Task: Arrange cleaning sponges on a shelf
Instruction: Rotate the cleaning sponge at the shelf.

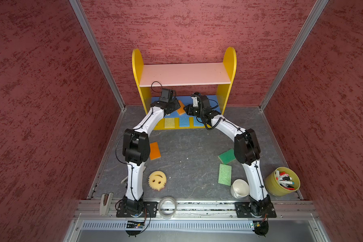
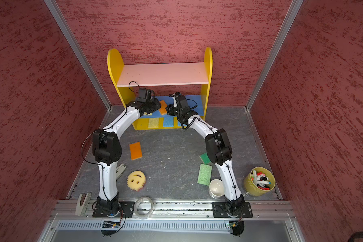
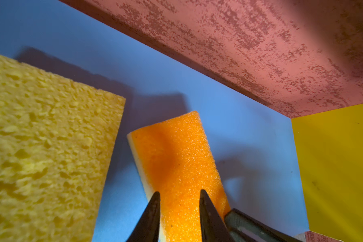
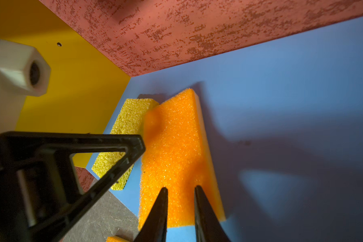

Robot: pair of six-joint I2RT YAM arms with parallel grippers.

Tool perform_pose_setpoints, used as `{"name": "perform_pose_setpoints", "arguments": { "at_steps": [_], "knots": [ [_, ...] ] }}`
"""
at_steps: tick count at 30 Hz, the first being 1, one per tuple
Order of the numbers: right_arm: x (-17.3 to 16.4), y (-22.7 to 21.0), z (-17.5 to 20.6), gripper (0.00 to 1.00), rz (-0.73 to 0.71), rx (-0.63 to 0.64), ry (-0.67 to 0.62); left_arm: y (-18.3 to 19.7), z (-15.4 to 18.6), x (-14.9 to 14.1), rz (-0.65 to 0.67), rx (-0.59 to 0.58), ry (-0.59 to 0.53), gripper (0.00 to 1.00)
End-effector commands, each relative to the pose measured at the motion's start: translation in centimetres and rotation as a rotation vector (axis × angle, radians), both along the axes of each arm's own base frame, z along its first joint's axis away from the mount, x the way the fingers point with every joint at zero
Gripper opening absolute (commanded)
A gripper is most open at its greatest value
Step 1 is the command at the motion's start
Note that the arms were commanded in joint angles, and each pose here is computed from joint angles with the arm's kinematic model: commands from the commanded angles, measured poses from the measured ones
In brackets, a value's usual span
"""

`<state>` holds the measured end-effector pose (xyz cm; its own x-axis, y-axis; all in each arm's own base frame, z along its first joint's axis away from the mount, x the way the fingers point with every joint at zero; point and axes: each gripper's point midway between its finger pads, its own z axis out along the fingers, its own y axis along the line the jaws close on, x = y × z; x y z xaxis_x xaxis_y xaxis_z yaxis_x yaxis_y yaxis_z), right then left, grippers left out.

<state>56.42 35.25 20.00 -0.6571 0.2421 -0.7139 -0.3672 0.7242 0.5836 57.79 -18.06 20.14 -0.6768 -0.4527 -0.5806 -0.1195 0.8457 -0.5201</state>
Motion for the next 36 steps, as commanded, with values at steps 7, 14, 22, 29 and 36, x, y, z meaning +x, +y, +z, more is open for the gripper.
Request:
{"name": "perform_pose_setpoints", "arguments": {
  "at_steps": [7, 14, 22, 29, 36],
  "knots": [
    [0.4, -1.9, 2.4, 0.25, -0.053, -0.045, -0.017, 1.2, -1.1, 0.3, 0.008, 0.035, 0.025, 0.32],
    [0.4, -2.2, 2.3, 0.25, -0.053, -0.049, -0.016, 1.3, -1.4, 0.5, 0.011, 0.031, 0.029, 0.32],
    [-0.1, -2.6, 3.8, 0.25, -0.052, -0.043, -0.039, 1.1, -1.5, 0.7, 0.009, 0.027, 0.027, 0.32],
    [0.4, -3.4, 4.1, 0.26, -0.073, -0.043, -0.049, 1.1, -1.5, 0.7, 0.007, 0.025, 0.03, 0.32],
    [0.7, -3.3, 2.6, 0.26, -0.069, -0.046, -0.018, 0.8, -1.7, 1.1, 0.0, 0.02, 0.035, 0.32]
  ]
}}
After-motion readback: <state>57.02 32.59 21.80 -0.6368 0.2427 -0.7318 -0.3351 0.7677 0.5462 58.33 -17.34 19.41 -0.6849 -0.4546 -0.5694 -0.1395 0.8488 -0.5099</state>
